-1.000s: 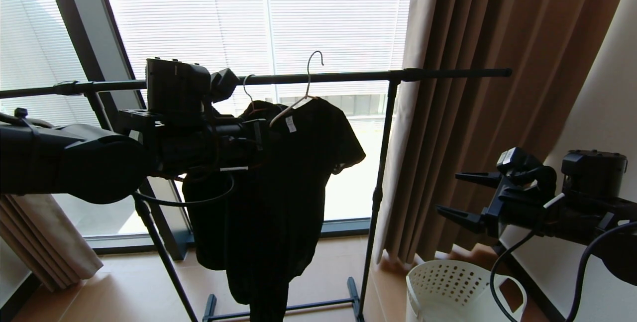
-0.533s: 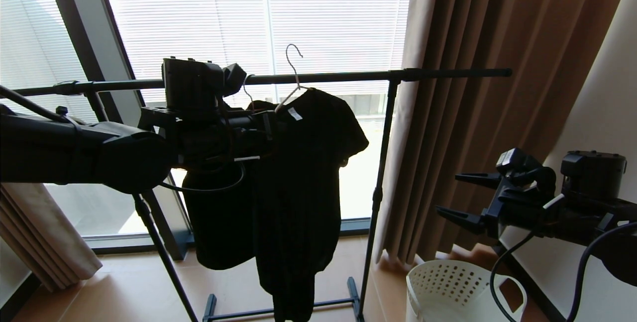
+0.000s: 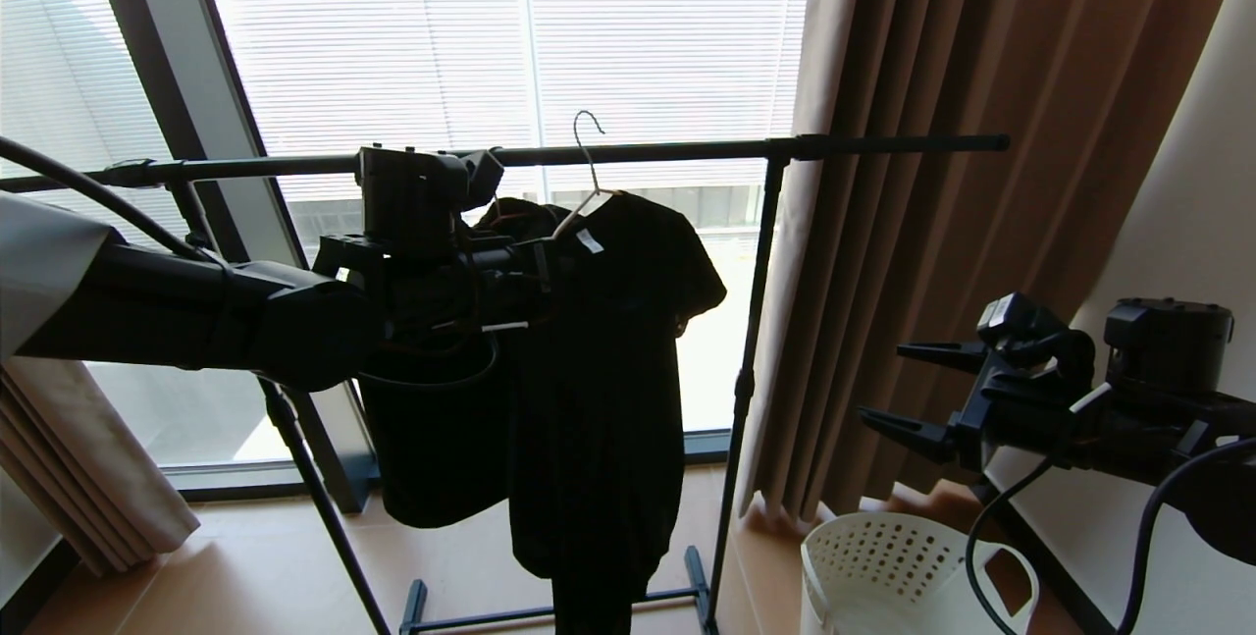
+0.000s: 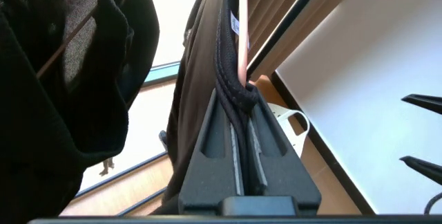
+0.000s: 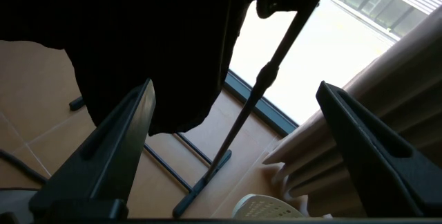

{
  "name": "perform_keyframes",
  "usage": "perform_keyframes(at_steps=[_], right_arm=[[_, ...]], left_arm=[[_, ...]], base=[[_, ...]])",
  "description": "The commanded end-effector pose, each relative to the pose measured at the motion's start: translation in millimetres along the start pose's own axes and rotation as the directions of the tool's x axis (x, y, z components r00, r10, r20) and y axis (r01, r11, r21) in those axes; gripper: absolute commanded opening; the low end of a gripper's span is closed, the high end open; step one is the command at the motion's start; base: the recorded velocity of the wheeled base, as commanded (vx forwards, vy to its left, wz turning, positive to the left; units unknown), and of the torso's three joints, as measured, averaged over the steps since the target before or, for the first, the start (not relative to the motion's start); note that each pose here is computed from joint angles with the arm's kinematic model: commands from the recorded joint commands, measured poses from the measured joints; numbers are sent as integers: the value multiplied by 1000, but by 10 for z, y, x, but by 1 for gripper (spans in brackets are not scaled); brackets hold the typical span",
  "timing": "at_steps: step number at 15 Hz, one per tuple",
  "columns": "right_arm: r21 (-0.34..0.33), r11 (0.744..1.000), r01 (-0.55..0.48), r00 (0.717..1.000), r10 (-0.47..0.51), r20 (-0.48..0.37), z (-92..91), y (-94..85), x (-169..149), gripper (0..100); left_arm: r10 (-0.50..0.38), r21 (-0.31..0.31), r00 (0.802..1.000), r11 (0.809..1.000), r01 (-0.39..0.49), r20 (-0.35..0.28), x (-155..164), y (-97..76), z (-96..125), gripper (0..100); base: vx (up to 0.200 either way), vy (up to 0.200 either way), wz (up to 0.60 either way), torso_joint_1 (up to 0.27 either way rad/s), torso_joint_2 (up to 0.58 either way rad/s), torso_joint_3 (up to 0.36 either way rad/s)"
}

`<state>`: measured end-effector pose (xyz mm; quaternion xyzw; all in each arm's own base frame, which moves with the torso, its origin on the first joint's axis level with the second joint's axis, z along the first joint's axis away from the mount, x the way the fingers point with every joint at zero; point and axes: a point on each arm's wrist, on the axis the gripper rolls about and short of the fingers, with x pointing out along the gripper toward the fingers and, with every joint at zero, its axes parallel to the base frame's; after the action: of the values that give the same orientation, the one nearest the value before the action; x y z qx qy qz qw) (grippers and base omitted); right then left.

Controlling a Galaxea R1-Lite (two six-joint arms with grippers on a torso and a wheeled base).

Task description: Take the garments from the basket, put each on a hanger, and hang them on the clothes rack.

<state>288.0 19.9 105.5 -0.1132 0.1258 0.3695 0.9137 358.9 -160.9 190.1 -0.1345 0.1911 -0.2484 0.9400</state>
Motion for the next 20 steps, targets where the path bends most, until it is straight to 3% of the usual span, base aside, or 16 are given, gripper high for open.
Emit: perform_keyframes(at_steps=[1,13,14,20], right_arm=[[3,1000,-5,1000,5,-6,-26,2,19,100],[-4,1000,-14,1000,14,-2,-38,23,57,100],[-3,1000,-14,1000,14,-3,-40,23,57,100],[-4,1000,-7,1000,7,-5,-38,24,53,100]], left_arm=[[4,-2,1000,1000,-4,-12,70,32,-58,0],[10,-2,999,1000,-10,-34,136,66,-130,0],[11,3,999,1000,-10,-37,135,69,-138,100],[17,87,998,996,-12,-55,111,72,-196,100]], base=[[0,0,0,0,0,0],[0,0,0,0,0,0],[0,0,0,0,0,0],[0,0,0,0,0,0]])
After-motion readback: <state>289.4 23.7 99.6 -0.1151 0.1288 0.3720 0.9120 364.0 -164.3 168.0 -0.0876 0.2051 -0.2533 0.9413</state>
